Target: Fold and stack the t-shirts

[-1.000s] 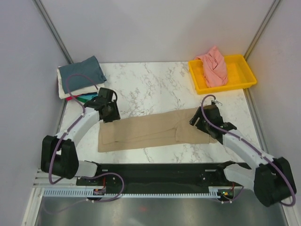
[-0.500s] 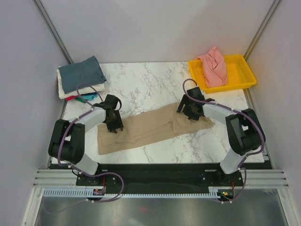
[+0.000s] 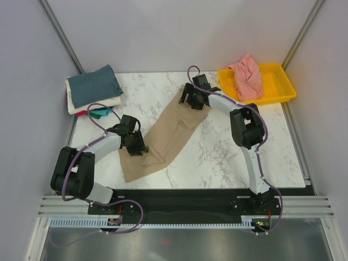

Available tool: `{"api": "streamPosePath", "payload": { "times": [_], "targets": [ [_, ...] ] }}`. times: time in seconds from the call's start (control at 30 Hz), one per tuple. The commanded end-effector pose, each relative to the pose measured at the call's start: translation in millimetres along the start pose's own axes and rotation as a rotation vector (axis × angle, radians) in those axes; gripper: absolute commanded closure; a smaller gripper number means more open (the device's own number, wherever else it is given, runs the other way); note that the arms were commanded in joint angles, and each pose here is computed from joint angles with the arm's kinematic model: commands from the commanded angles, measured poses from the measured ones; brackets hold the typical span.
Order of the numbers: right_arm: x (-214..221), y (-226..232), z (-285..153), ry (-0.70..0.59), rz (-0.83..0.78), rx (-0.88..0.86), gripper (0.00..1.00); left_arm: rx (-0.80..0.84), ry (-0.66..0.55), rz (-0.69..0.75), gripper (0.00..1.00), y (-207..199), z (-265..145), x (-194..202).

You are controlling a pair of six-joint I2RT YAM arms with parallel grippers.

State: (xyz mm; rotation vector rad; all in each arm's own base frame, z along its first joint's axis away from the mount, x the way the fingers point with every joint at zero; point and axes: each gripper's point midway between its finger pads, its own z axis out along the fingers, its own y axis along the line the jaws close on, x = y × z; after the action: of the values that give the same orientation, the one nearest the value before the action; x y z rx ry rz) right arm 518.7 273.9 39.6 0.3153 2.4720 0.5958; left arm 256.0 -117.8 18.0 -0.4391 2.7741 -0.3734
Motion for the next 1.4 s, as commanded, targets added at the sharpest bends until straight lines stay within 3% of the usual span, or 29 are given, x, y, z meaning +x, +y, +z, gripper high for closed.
{"api": "streamPosePath", "payload": {
  "times": [0.0,0.13,0.37,0.6,0.77,0.87,1.07,1.2,1.27,1.3,1.37],
  "targets": [
    [25,9,35,0.125,-0.019,-0.027,0.17,0.011,0.118,-0.041,0.57,3,4,45],
    [19,41,80,0.108,-0.039,-0.158,0.17,0.107,0.148,-0.033,0.57,-20,1,62],
    [-10,81,111,-0.044,-0.051,-0.397,0.11,0.296,0.245,0.083,0.58,-104,-5,114],
    [-59,72,113,-0.218,-0.046,-0.377,0.1,0.355,0.302,0.159,0.58,-158,-30,151],
    [-97,69,97,-0.317,-0.036,-0.376,0.09,0.294,0.211,0.258,0.58,-154,-70,162],
    [-110,77,80,-0.352,-0.06,-0.398,0.09,0.274,0.137,0.271,0.58,-143,-92,159],
    [-146,140,9,-0.421,-0.139,-0.599,0.02,0.258,-0.041,0.289,0.57,-125,-116,131],
    [-176,184,-79,-0.507,-0.205,-0.712,0.02,0.216,-0.124,0.314,0.55,-115,-132,112],
    [-173,187,-99,-0.502,-0.225,-0.718,0.02,0.202,-0.165,0.318,0.54,-113,-137,103],
    [-181,198,-138,-0.534,-0.239,-0.736,0.02,0.186,-0.166,0.322,0.54,-109,-137,103],
    [-175,194,-163,-0.527,-0.241,-0.714,0.02,0.161,-0.194,0.314,0.53,-103,-140,95]
  ]
}}
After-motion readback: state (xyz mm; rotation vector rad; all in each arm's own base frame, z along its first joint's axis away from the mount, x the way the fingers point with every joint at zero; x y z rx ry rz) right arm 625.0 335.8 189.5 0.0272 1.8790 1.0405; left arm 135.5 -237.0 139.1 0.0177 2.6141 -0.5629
